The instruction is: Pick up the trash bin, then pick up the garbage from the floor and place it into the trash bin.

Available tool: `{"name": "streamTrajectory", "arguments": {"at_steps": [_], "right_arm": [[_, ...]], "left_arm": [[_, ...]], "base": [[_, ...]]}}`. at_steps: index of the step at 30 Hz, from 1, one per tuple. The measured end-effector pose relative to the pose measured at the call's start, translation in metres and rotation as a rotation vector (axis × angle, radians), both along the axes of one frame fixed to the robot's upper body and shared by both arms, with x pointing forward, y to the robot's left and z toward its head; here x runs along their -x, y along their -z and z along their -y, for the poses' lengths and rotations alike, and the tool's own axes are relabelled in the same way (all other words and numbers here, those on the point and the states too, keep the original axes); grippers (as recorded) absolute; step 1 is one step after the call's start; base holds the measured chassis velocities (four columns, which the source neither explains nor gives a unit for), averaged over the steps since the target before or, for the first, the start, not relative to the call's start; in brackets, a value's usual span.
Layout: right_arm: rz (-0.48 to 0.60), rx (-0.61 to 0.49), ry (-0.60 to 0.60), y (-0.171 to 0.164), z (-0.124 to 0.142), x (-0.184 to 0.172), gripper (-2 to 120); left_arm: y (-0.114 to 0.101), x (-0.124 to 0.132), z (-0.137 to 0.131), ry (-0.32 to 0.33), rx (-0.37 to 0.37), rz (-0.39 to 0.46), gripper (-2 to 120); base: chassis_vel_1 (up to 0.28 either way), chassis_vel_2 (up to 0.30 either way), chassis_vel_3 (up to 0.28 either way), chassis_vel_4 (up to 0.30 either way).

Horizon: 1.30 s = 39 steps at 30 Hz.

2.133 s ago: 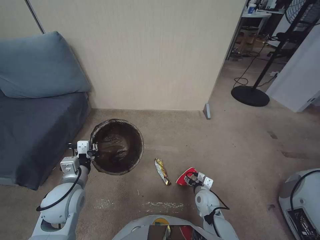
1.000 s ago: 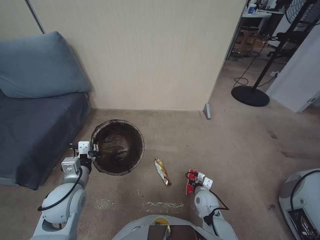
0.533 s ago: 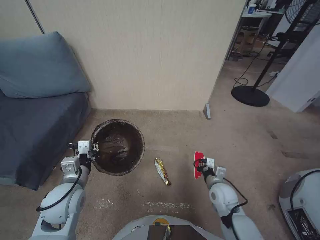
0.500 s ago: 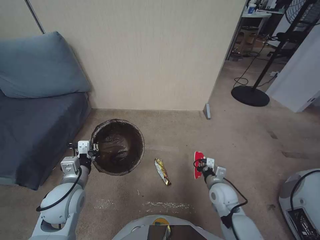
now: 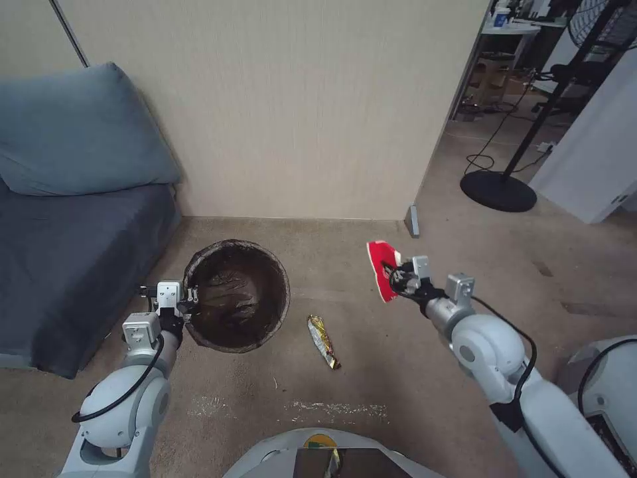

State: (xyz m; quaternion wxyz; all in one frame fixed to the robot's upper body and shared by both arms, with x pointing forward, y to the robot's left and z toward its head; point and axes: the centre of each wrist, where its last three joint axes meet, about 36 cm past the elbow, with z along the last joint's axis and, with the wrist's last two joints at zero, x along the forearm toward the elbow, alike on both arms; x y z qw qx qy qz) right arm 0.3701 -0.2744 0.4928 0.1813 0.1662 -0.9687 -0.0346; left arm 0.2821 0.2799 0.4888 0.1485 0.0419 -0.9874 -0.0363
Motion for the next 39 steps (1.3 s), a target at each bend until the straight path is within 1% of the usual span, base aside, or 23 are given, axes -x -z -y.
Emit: {"name": "streamTrajectory", "arguments": {"at_steps": [1, 3, 5, 7, 9, 10, 13, 14, 17, 19, 20, 22, 23, 24, 27, 28, 31, 32, 36, 39], "right_arm": [[0.000, 0.000, 0.000, 0.000, 0.000, 0.000, 0], [0.050, -0.008, -0.083, -0.019, -0.008, -0.008, 0], [0.063, -0.010, -0.102, -0.023, -0.011, -0.010, 0], [0.100, -0.022, -0.172, -0.038, -0.023, -0.018, 0], [0.117, -0.035, -0.230, -0.047, -0.033, -0.022, 0], [0.117, -0.035, -0.230, -0.047, -0.033, -0.022, 0], [0.127, -0.051, -0.327, -0.058, -0.053, -0.025, 0], [0.127, -0.051, -0.327, -0.058, -0.053, -0.025, 0], [0.134, -0.052, -0.427, -0.066, -0.076, -0.027, 0], [0.136, -0.051, -0.446, -0.068, -0.080, -0.028, 0], [0.143, -0.048, -0.494, -0.074, -0.092, -0.029, 0], [0.147, -0.041, -0.552, -0.080, -0.109, -0.030, 0], [0.147, -0.041, -0.552, -0.080, -0.109, -0.030, 0], [0.148, -0.035, -0.588, -0.084, -0.120, -0.029, 0], [0.134, -0.029, -0.656, -0.087, -0.140, -0.026, 0], [0.134, -0.029, -0.656, -0.087, -0.140, -0.026, 0], [0.122, -0.019, -0.713, -0.090, -0.157, -0.023, 0], [0.122, -0.019, -0.713, -0.090, -0.157, -0.023, 0], [0.091, -0.009, -0.747, -0.084, -0.177, -0.021, 0], [0.072, 0.000, -0.758, -0.080, -0.185, -0.019, 0]], "left_arm": [[0.000, 0.000, 0.000, 0.000, 0.000, 0.000, 3], [0.001, -0.001, 0.001, 0.004, 0.002, -0.009, 3], [0.001, -0.001, 0.002, 0.005, 0.003, -0.012, 3], [0.001, -0.002, 0.002, 0.011, 0.002, -0.021, 3], [0.001, -0.002, 0.002, 0.015, 0.001, -0.026, 3], [0.001, -0.002, 0.002, 0.015, 0.001, -0.026, 3], [0.000, -0.003, 0.003, 0.025, 0.002, -0.039, 3], [0.000, -0.003, 0.003, 0.025, 0.002, -0.039, 3], [-0.001, -0.006, 0.004, 0.037, -0.001, -0.046, 3], [-0.002, -0.007, 0.004, 0.038, -0.001, -0.047, 3], [-0.003, -0.008, 0.004, 0.043, 0.001, -0.050, 3], [-0.004, -0.010, 0.005, 0.046, 0.003, -0.051, 3], [-0.004, -0.010, 0.005, 0.046, 0.003, -0.051, 3], [-0.005, -0.010, 0.005, 0.048, 0.004, -0.051, 3], [-0.005, -0.010, 0.005, 0.046, 0.003, -0.051, 3], [-0.005, -0.010, 0.005, 0.046, 0.003, -0.051, 3], [-0.005, -0.010, 0.005, 0.042, 0.003, -0.051, 3], [-0.005, -0.010, 0.005, 0.042, 0.003, -0.051, 3], [-0.004, -0.010, 0.005, 0.040, 0.004, -0.052, 3], [-0.004, -0.010, 0.005, 0.039, 0.004, -0.052, 3]], "base": [[0.000, 0.000, 0.000, 0.000], [0.000, 0.000, 0.000, 0.000], [0.000, 0.000, 0.000, 0.000], [0.000, 0.000, 0.000, 0.000], [0.000, 0.000, 0.000, 0.000], [0.000, 0.000, 0.000, 0.000], [0.000, 0.000, 0.000, 0.000], [0.000, 0.000, 0.000, 0.000], [0.000, 0.000, 0.000, 0.000], [0.000, 0.000, 0.000, 0.000], [0.000, 0.000, 0.000, 0.000], [0.000, 0.000, 0.000, 0.000], [0.000, 0.000, 0.000, 0.000], [0.000, 0.000, 0.000, 0.000], [0.000, 0.000, 0.000, 0.000], [0.000, 0.000, 0.000, 0.000], [0.000, 0.000, 0.000, 0.000], [0.000, 0.000, 0.000, 0.000], [0.000, 0.000, 0.000, 0.000], [0.000, 0.000, 0.000, 0.000]]}}
